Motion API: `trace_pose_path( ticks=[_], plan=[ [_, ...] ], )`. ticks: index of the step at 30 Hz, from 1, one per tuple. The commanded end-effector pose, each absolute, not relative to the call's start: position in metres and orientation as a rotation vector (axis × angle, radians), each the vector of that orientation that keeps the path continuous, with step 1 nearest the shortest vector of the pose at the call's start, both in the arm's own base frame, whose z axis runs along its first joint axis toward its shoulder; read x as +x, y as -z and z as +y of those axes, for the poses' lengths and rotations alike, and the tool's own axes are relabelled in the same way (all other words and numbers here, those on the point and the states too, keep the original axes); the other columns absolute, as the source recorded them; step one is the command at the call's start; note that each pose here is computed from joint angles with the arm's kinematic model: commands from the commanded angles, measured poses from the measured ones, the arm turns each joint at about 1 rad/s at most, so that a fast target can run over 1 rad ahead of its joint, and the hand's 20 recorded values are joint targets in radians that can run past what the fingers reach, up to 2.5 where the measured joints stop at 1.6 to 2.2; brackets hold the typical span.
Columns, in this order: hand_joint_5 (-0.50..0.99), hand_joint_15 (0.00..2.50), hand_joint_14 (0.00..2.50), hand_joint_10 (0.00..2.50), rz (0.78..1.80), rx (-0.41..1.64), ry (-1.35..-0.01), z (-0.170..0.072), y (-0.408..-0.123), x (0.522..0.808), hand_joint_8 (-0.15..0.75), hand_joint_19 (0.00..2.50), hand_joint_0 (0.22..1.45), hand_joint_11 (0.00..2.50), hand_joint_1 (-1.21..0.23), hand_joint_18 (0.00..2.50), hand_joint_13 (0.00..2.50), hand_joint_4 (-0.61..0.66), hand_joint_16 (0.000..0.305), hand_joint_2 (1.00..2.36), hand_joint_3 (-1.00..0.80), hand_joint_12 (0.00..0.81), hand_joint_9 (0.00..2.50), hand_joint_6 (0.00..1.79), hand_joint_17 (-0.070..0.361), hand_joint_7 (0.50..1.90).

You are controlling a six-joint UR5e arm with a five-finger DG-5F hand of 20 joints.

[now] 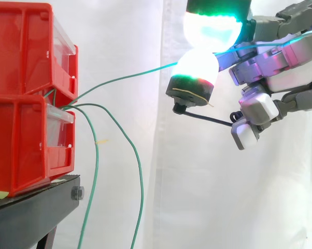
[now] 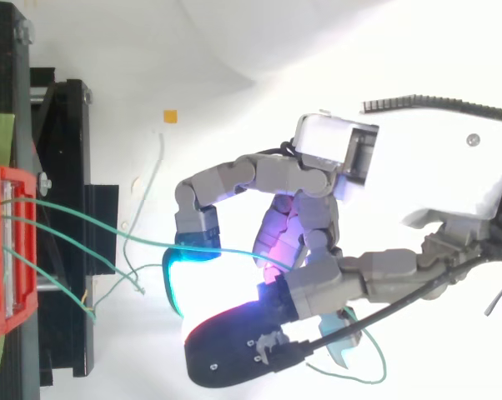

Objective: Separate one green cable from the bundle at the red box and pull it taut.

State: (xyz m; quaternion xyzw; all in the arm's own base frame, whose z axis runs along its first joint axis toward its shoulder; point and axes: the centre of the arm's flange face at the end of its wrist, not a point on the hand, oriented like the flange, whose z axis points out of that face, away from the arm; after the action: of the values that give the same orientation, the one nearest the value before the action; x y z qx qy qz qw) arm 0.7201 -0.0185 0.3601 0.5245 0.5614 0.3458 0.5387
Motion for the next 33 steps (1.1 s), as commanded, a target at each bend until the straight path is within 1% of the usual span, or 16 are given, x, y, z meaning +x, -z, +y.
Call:
trace_pose_path(
  ticks=[1,2,3,5,7,8,10,12,16,20,21,24,29,30,33],
  plan=[
    [0.14,0.42,0.02,0.02,1.336,1.246,-0.822,-0.019,-0.36,0.72,0.19,0.5,0.7,0.34,-0.69,0.93,1.32,0.05,0.052,1.01,-0.4,0.256,1.96,0.5,0.116,1.31],
    [0.14,0.41,0.01,0.01,1.336,1.246,-0.822,-0.019,-0.36,0.72,0.191,0.5,0.65,0.32,-0.68,0.92,1.32,0.08,0.053,1.0,-0.46,0.257,1.95,0.5,0.119,1.32],
    [0.14,0.42,0.01,0.01,1.335,1.246,-0.823,-0.019,-0.361,0.72,0.194,0.49,0.55,0.31,-0.61,0.92,1.32,0.1,0.055,1.0,-0.5,0.261,1.94,0.5,0.125,1.33],
    [0.14,0.36,0.01,0.01,1.335,1.246,-0.823,-0.019,-0.361,0.72,0.22,0.41,0.42,0.23,-0.46,1.04,1.38,0.14,0.069,1.0,-0.5,0.297,1.97,0.5,0.155,1.32],
    [0.14,0.33,0.01,0.01,1.335,1.246,-0.823,-0.019,-0.361,0.72,0.224,0.38,0.38,0.2,-0.35,1.08,1.39,0.15,0.073,1.0,-0.5,0.312,1.98,0.5,0.165,1.31],
    [0.14,0.33,0.01,0.01,1.337,1.245,-0.821,-0.019,-0.36,0.72,0.229,0.38,0.38,0.17,-0.33,1.08,1.4,0.14,0.074,1.0,-0.5,0.308,1.96,0.5,0.165,1.31],
    [0.14,0.33,0.01,0.01,1.337,1.245,-0.821,-0.019,-0.36,0.72,0.222,0.39,0.39,0.18,-0.25,1.06,1.39,0.14,0.071,1.0,-0.5,0.307,1.96,0.5,0.161,1.3],
    [0.14,0.35,0.01,0.01,1.338,1.244,-0.82,-0.019,-0.36,0.72,0.214,0.4,0.42,0.2,-0.23,1.02,1.37,0.13,0.068,1.0,-0.5,0.3,1.97,0.5,0.154,1.3],
    [0.14,0.36,0.01,0.01,1.343,1.231,-0.804,-0.019,-0.361,0.72,0.209,0.43,0.45,0.2,-0.24,0.98,1.36,0.11,0.064,1.0,-0.5,0.288,1.96,0.5,0.144,1.3],
    [0.14,0.37,0.01,0.01,1.371,1.196,-0.768,-0.019,-0.36,0.72,0.202,0.44,0.46,0.23,-0.26,0.97,1.36,0.11,0.063,1.0,-0.5,0.284,1.96,0.5,0.141,1.3],
    [0.14,0.37,0.01,0.01,1.389,1.176,-0.73,-0.021,-0.36,0.718,0.207,0.43,0.46,0.22,-0.27,0.97,1.36,0.11,0.063,1.0,-0.5,0.282,1.96,0.5,0.141,1.3],
    [0.14,0.38,0.01,0.01,1.404,1.151,-0.673,-0.025,-0.358,0.718,0.201,0.45,0.48,0.23,-0.28,0.95,1.35,0.1,0.06,1.0,-0.5,0.277,1.96,0.5,0.136,1.3],
    [0.14,0.39,0.02,0.01,1.414,1.123,-0.633,-0.03,-0.36,0.717,0.19,0.47,0.52,0.24,-0.23,0.92,1.33,0.08,0.056,1.0,-0.5,0.264,1.95,0.5,0.127,1.3],
    [0.14,0.4,0.01,0.01,1.414,1.123,-0.631,-0.031,-0.36,0.717,0.185,0.48,0.55,0.26,-0.22,0.9,1.32,0.08,0.054,1.0,-0.5,0.26,1.94,0.5,0.122,1.31],
    [0.14,0.4,0.01,0.01,1.414,1.125,-0.622,-0.036,-0.359,0.717,0.174,0.5,0.58,0.26,-0.25,0.89,1.32,0.07,0.052,1.0,-0.5,0.254,1.94,0.5,0.117,1.31]
  ],
)
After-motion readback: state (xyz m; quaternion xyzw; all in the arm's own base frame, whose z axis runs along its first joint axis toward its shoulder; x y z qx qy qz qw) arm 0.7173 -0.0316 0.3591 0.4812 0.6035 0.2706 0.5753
